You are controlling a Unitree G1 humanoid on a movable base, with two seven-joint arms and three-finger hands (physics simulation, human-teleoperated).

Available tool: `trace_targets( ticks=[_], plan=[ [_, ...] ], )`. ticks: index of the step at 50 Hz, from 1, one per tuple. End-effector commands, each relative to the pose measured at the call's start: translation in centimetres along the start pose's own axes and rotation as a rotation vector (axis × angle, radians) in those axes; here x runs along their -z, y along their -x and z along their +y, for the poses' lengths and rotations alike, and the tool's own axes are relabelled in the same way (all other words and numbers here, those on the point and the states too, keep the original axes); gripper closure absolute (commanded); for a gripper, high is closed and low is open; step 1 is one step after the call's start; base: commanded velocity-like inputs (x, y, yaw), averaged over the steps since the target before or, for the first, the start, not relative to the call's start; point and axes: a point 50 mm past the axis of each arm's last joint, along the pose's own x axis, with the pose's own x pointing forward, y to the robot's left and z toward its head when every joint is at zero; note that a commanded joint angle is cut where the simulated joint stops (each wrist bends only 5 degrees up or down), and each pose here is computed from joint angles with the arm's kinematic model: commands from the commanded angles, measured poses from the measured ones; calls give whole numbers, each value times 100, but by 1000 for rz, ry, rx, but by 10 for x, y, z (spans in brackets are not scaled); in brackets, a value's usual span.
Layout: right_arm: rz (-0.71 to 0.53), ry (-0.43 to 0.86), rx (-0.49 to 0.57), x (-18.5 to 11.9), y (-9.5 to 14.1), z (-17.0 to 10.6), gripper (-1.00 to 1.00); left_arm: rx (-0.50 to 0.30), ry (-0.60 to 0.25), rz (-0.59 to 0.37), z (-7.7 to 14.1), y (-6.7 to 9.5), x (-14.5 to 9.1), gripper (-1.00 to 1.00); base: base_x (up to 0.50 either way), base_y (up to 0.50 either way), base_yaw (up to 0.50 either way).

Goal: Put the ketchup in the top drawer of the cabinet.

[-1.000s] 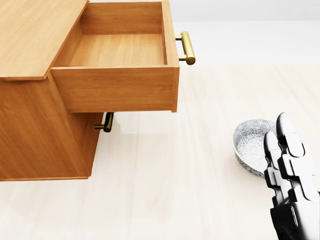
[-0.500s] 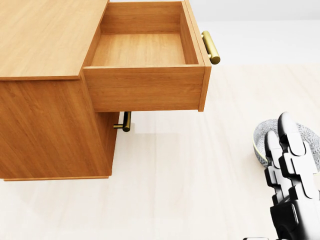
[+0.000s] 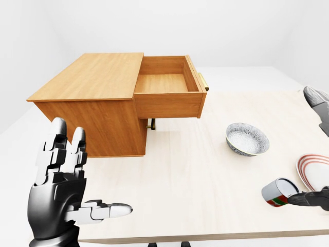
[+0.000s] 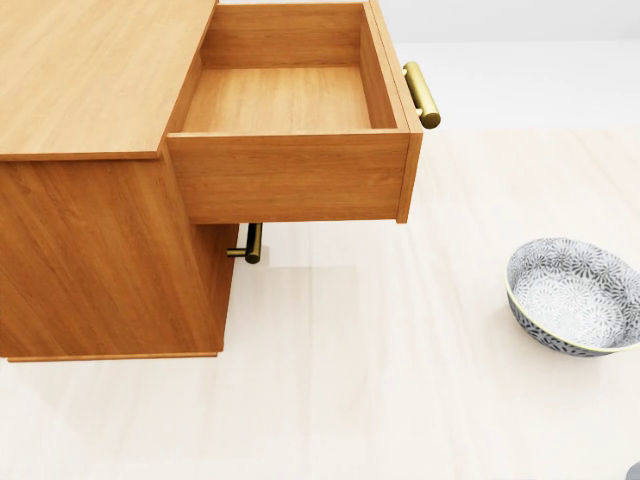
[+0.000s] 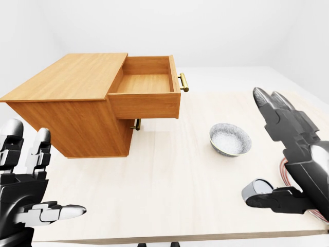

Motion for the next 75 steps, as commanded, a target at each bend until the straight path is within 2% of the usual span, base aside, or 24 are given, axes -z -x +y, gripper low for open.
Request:
trace_targets(
  ticks=[1, 7, 20, 32, 44, 48, 50, 53, 57, 74, 75],
  plan=[
    [221, 471, 312, -5, 11, -57, -100, -9, -4, -11, 2, 0, -1, -100, 0, 0, 0],
    [311, 511, 344, 4, 11, -59, -100, -8, -5, -12, 2, -1, -2, -100, 0, 0, 0],
    [463, 435, 332, 31, 22, -55, -100, -10, -6, -13, 2, -1, -2, -100, 0, 0, 0],
    [532, 347, 310, 51, 29, -50, -100, -12, -6, -15, 2, 0, -2, -100, 0, 0, 0],
    [626, 148, 205, 83, 36, -17, -100, -12, -7, -9, 2, 0, -1, -100, 0, 0, 0],
    [662, 93, 175, 96, 38, -10, -100, -10, 13, 51, 2, 2, 12, -100, 0, 0, 0],
    [673, 72, 168, 100, 40, -7, -100, -10, -2, 7, 1, 0, 2, -100, 0, 0, 0],
    [719, 31, 143, 109, 48, -1, -100, -11, -3, 1, 2, 0, 1, -100, 0, 0, 0],
    [751, 8, 127, 116, 52, 4, -100, -10, 15, 56, 1, 2, 13, -100, 0, 0, 0],
    [821, -71, 62, 133, 59, 24, -100, -10, 19, 65, 2, 3, 14, -100, 0, 0, 0],
    [843, -98, 38, 137, 62, 32, -100, -11, 19, 66, 2, 3, 14, -100, 0, 0, 0]
  ],
)
